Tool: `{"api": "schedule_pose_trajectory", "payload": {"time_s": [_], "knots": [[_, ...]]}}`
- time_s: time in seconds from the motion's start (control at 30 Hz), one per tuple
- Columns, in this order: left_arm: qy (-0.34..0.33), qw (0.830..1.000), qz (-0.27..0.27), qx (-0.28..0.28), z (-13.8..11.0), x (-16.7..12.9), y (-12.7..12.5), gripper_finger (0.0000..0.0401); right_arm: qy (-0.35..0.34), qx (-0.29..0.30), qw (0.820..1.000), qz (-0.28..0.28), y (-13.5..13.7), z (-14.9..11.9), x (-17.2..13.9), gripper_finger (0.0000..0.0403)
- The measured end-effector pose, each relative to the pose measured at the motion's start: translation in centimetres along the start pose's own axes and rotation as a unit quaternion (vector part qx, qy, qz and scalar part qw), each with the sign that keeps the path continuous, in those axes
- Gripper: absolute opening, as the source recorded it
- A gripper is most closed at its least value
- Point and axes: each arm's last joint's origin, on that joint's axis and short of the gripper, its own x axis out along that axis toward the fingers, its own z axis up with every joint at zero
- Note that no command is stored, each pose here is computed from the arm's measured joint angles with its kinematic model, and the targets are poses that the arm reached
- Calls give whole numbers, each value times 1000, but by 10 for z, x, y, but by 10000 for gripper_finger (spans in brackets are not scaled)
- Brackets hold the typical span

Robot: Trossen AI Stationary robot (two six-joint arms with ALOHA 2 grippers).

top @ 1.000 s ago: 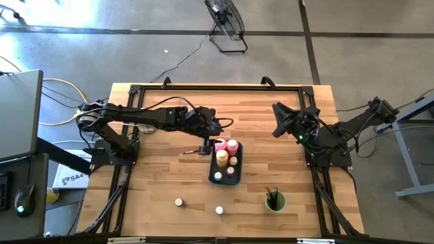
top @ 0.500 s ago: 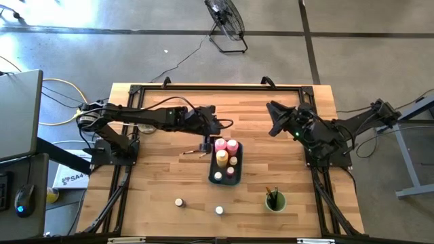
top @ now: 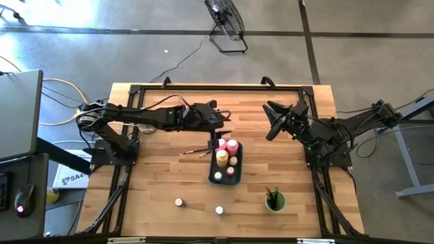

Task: Pick & Place Paint Supplies
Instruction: Put the black and silver paint brush into the green cup

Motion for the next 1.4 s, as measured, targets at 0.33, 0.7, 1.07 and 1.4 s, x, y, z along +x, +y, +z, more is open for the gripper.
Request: {"api": "schedule_pose_trajectory", "payload": {"time_s": [0.33, 0.7, 1.07, 1.4], "knots": [[-70, 993, 7, -99, 14, -1, 3, 205, 0, -67, 998, 0, 0, 0, 0, 107], [-107, 971, 60, -206, 27, -28, 12, 191, 2, -162, 987, 22, 1, 0, 0, 107], [-128, 975, 90, -157, 43, -126, 21, 114, 6, -151, 984, 95, 3, 1, -2, 107], [-76, 980, 145, -117, 33, -176, -14, 51, 10, -144, 970, 195, 9, 1, -3, 107]]}}
